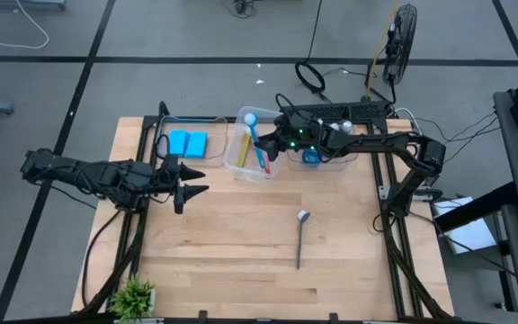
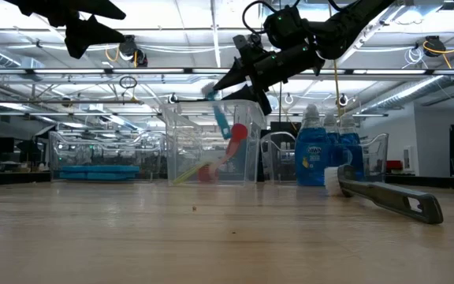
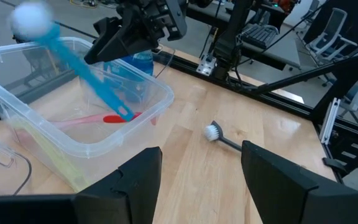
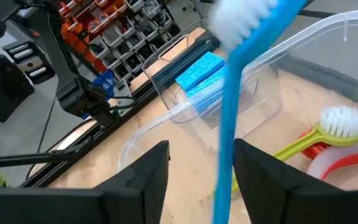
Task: Pick & Place Kitchen Sink Supplies
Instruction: Put the blue dish brush into the middle transparent bin, then put the black dish brush into the middle transparent bin
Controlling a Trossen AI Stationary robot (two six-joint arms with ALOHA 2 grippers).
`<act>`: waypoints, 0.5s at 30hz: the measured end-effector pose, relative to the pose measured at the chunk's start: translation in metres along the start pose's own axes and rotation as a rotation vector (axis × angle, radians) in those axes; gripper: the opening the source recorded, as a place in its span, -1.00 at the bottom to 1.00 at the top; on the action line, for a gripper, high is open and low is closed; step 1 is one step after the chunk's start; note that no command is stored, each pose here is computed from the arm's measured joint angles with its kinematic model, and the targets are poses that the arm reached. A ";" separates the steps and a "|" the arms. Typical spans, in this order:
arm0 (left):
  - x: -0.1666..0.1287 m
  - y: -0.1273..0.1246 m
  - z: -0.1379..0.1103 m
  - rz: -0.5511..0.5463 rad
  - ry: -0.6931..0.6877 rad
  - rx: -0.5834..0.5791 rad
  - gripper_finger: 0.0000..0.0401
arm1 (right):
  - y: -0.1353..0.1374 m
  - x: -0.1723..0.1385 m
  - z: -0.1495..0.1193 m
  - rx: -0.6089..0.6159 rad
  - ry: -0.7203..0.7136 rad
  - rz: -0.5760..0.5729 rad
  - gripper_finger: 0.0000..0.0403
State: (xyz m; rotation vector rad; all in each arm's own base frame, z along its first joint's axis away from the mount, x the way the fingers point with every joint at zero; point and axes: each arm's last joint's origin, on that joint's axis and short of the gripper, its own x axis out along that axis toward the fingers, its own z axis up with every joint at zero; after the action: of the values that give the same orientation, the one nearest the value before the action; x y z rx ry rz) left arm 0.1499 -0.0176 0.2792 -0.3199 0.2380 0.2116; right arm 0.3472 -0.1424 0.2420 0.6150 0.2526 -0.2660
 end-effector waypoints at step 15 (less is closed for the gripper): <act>0.000 0.000 0.000 0.000 0.000 -0.002 0.11 | 0.026 -0.025 0.024 -0.084 -0.074 0.219 -0.06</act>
State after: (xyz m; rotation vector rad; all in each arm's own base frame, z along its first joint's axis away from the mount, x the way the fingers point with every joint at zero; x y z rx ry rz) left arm 0.1499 -0.0176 0.2792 -0.3215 0.2378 0.2114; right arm 0.3358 -0.1317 0.2825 0.5431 0.1231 -0.0662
